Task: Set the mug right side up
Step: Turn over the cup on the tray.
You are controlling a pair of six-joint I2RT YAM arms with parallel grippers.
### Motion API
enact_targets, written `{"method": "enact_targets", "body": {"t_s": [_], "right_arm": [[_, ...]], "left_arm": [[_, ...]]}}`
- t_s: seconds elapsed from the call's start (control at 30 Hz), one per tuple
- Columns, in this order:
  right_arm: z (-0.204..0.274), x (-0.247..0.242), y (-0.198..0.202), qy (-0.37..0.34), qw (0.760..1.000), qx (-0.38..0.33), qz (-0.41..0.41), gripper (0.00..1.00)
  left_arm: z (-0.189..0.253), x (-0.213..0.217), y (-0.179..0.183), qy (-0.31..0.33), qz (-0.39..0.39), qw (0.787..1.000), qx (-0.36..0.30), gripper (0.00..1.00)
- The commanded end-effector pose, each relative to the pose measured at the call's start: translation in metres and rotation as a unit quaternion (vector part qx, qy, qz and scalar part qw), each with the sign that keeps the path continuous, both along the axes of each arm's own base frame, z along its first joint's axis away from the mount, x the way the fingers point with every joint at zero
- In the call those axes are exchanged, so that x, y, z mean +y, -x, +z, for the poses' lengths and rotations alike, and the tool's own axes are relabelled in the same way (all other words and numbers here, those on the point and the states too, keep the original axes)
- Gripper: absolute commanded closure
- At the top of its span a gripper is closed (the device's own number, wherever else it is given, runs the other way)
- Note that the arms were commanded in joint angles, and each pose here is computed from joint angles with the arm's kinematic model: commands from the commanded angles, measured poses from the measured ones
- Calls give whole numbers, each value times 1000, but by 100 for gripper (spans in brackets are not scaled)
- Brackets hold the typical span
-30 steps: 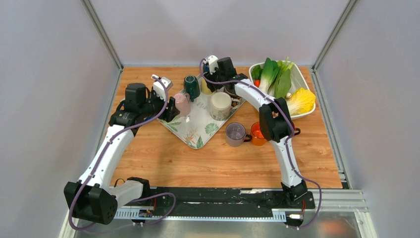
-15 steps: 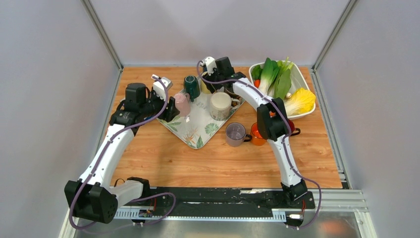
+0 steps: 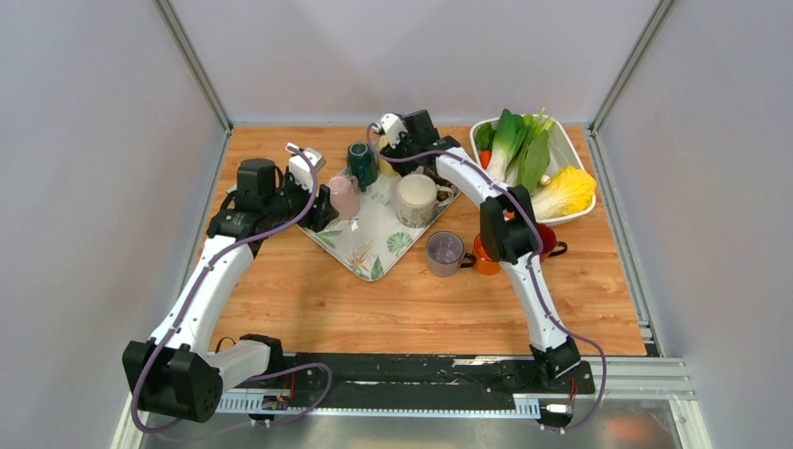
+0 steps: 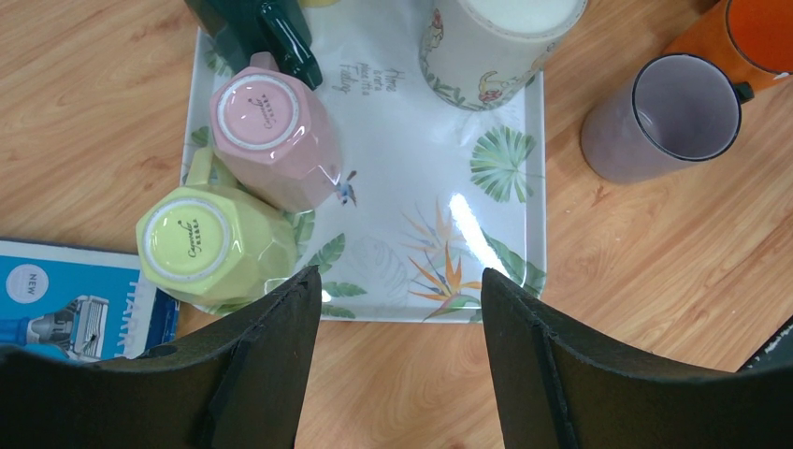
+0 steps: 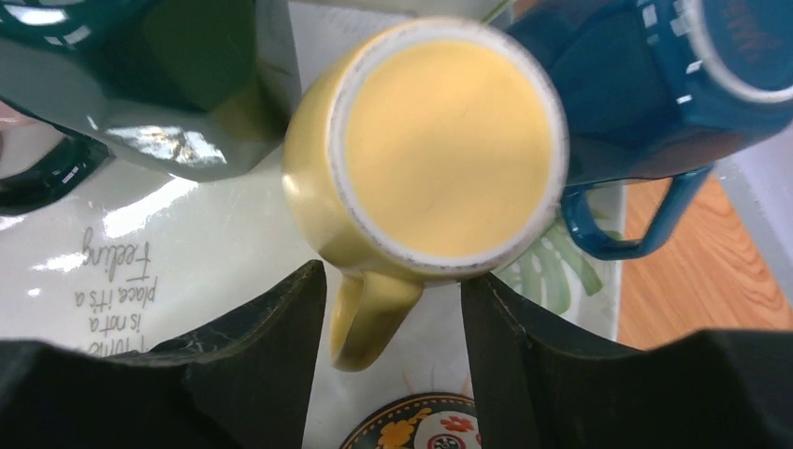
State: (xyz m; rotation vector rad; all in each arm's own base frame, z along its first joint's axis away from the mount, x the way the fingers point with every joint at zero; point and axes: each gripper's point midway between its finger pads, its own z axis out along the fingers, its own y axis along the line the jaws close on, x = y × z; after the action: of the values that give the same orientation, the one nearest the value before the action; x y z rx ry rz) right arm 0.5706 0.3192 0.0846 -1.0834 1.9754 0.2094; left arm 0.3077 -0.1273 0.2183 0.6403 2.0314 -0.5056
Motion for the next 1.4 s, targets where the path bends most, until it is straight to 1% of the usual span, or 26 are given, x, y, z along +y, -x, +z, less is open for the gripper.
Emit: {"method": "enact_targets", "body": {"t_s": [0.0,0.13,0.17,0.3,0.37,0.47,0.5,0.63,0.83,1.03,1.27,1.37], "right_arm": [[-35,2,12,24,999,37,21,45],[-39,2,12,24,999,40,19,50],[-38,2,12,24,999,40,18,54],[-27,2,5,17,999,26,8,72],[-15,3,0,9,1000,15,3,78],[5,3,-3,-6,1000,2,-1,97],[12,4,-3,-11,1000,-2,-1,100],[38,2,0,-30,999,-9,-6,100],[82,0,-7,-78,996,-27,-32,100],[103,4,0,-105,994,-25,-33,100],[125,3,1,-121,991,-36,-35,100],[140,1,4,-125,990,-46,-38,100]], "left_arm": [[18,-1,-5,10,-1,1000,-27,29],[19,0,-4,8,0,1000,-28,29],[19,0,-4,8,0,1000,-27,29],[20,0,-4,8,-1,1000,-28,29],[21,0,-4,9,0,1000,-30,29],[22,0,-5,9,-1,999,-32,29],[23,0,-5,9,-1,999,-33,29],[24,1,-8,4,-1,999,-37,29],[25,4,-17,-7,3,999,-48,29],[34,5,-25,-16,-2,996,-90,27],[43,-2,-34,-4,-12,993,-116,27],[47,-6,-35,-11,-24,990,-137,27]]}}
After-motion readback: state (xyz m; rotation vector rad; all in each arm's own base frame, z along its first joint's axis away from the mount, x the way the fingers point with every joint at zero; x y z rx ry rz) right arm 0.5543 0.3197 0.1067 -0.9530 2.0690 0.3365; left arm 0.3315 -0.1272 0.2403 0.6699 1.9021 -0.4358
